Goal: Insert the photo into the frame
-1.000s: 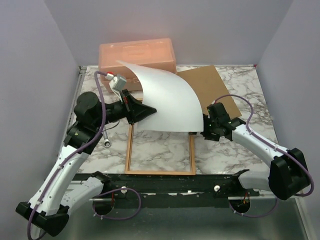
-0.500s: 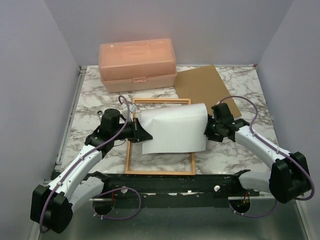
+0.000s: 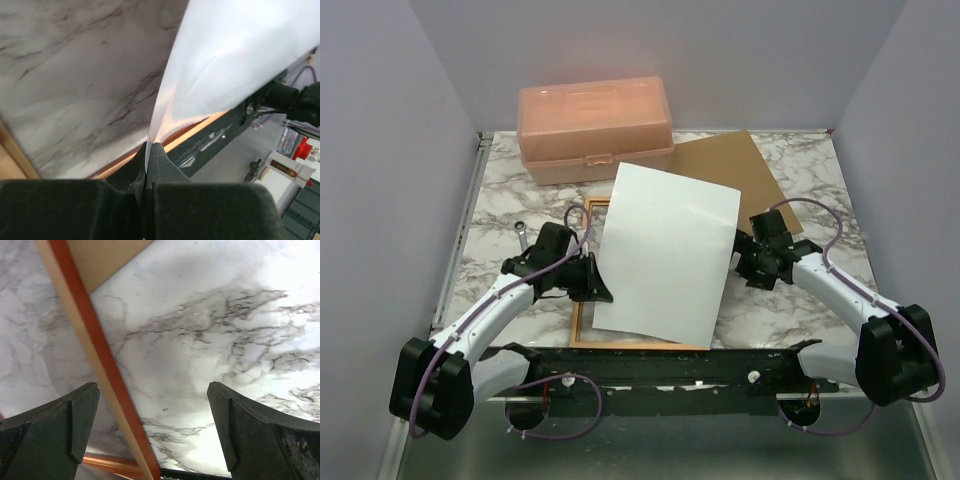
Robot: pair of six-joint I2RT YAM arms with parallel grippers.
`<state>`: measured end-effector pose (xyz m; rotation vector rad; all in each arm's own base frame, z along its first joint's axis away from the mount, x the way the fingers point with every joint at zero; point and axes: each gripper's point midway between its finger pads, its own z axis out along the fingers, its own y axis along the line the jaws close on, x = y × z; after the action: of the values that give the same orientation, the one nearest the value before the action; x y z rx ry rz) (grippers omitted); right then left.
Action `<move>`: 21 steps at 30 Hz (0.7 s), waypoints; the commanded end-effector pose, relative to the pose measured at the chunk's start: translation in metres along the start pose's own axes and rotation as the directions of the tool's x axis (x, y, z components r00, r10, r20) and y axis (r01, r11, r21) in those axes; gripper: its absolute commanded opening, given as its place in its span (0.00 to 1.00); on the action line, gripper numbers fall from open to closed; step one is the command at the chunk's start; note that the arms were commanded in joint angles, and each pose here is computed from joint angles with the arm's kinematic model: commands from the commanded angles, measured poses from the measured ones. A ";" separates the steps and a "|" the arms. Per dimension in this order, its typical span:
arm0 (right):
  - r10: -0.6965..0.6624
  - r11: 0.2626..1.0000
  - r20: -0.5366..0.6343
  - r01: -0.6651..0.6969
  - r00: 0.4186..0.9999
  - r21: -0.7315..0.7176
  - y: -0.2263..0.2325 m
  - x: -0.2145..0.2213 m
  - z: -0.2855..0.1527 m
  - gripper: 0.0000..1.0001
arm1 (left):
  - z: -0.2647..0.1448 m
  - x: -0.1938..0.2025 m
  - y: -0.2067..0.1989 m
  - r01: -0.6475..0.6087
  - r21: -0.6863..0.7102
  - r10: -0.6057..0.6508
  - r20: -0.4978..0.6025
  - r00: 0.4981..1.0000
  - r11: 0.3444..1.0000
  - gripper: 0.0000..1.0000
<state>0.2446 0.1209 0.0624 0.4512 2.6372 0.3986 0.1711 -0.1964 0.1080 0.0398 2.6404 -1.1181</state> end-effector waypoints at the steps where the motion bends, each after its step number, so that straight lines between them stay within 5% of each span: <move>1: 0.065 0.993 -0.036 -0.061 0.997 0.103 -0.027 0.010 0.007 1.00 | -0.002 0.009 0.029 0.076 -0.168 -0.083 -0.034 0.996 0.983 0.00; 12: 0.134 0.989 -0.046 -0.131 0.990 0.064 -0.027 0.000 0.009 1.00 | -0.010 -0.003 0.051 0.115 -0.304 -0.118 0.009 0.993 0.946 0.00; 21: 0.121 0.993 -0.064 -0.120 0.991 0.017 -0.020 0.003 0.011 1.00 | -0.007 -0.005 0.044 0.061 -0.265 -0.073 -0.039 0.997 0.962 0.00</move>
<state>0.2439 0.0995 0.0464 0.6260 2.6820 0.3849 0.1766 -0.1582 0.0771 -0.1446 2.8350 -0.7686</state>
